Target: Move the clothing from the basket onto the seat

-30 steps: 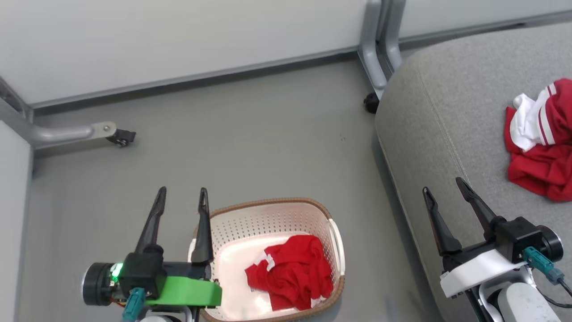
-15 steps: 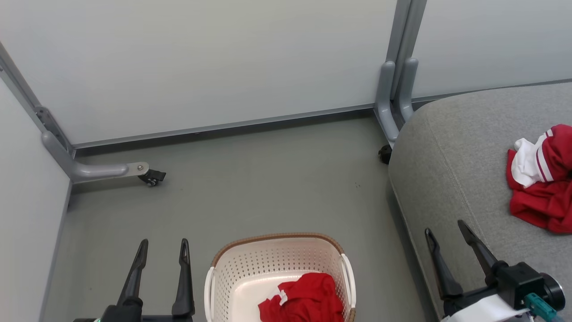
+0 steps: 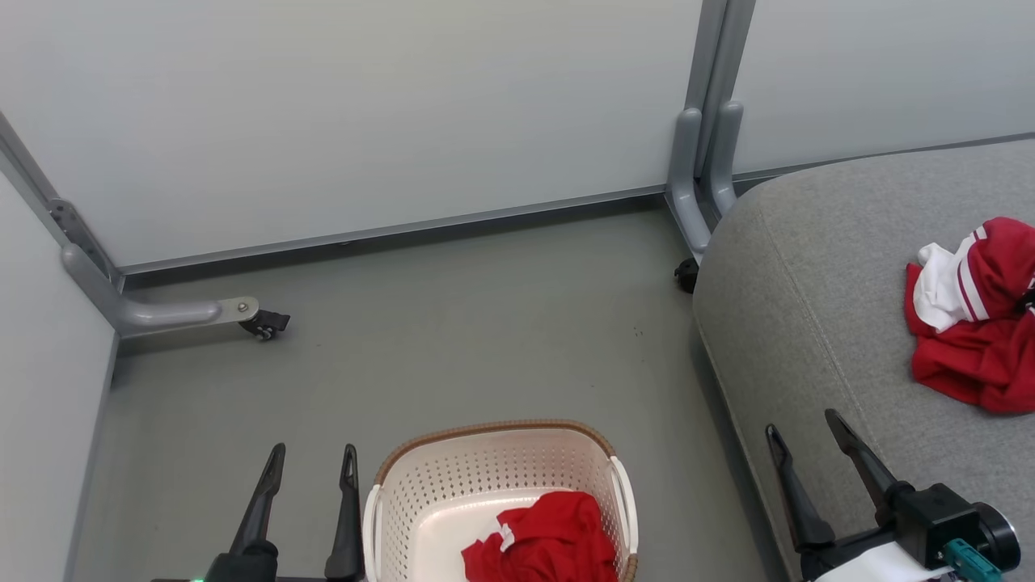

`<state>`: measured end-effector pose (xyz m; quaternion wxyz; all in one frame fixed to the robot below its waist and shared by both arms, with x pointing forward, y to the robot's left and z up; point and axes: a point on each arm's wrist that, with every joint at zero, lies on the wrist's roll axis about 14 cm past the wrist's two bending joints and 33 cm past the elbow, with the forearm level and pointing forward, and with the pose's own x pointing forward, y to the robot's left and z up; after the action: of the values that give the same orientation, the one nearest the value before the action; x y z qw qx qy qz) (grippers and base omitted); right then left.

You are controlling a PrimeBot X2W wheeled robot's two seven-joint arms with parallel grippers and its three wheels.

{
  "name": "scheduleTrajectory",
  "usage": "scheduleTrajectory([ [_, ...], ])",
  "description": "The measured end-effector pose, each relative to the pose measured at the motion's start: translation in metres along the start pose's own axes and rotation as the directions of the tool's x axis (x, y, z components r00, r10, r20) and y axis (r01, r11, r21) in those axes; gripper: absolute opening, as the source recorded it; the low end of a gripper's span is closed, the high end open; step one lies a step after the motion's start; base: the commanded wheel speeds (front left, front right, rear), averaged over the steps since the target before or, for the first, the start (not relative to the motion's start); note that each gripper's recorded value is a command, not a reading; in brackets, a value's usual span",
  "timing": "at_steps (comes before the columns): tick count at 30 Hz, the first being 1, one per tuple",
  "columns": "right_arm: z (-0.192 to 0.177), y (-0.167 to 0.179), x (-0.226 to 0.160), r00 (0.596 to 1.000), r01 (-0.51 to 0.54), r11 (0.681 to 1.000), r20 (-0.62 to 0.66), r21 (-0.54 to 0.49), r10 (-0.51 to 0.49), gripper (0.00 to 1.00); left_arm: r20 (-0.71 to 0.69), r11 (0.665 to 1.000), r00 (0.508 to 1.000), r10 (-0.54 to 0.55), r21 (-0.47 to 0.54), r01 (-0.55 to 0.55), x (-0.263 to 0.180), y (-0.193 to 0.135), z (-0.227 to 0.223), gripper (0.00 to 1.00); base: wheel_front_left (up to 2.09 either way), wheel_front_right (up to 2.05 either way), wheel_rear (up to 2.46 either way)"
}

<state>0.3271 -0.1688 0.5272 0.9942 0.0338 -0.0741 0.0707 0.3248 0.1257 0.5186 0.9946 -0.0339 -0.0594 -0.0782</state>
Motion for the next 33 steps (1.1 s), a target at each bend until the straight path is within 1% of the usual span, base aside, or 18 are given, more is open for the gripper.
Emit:
scheduleTrajectory([
  [11,-0.003,0.002,0.002,1.0,-0.007,1.0,-0.009,0.002,0.007,1.0,-0.02,1.0,1.0,-0.011,-0.007,0.011,0.0,-0.005,-0.006,1.0,0.0,0.0,0.0],
  [18,-0.007,0.001,0.003,1.0,-0.007,1.0,-0.022,0.001,0.007,1.0,-0.039,1.0,0.999,-0.023,0.013,0.023,0.001,-0.007,-0.012,1.0,0.0,0.0,0.0],
  [24,-0.013,-0.003,0.005,0.999,0.003,1.0,-0.043,-0.002,-0.003,1.0,-0.07,0.999,0.997,-0.044,-0.002,0.044,0.003,-0.011,-0.022,1.0,0.0,0.0,0.0],
  [27,-0.014,-0.006,0.01,0.999,0.009,1.0,-0.043,-0.007,-0.01,1.0,-0.083,0.998,0.995,-0.057,-0.008,0.056,0.009,-0.013,-0.027,1.0,0.0,0.0,0.0],
  [33,-0.016,-0.013,0.039,0.999,0.012,1.0,-0.035,-0.016,-0.012,1.0,-0.102,0.994,0.989,-0.11,-0.016,0.109,0.038,-0.021,-0.039,1.0,0.0,0.0,0.0],
])
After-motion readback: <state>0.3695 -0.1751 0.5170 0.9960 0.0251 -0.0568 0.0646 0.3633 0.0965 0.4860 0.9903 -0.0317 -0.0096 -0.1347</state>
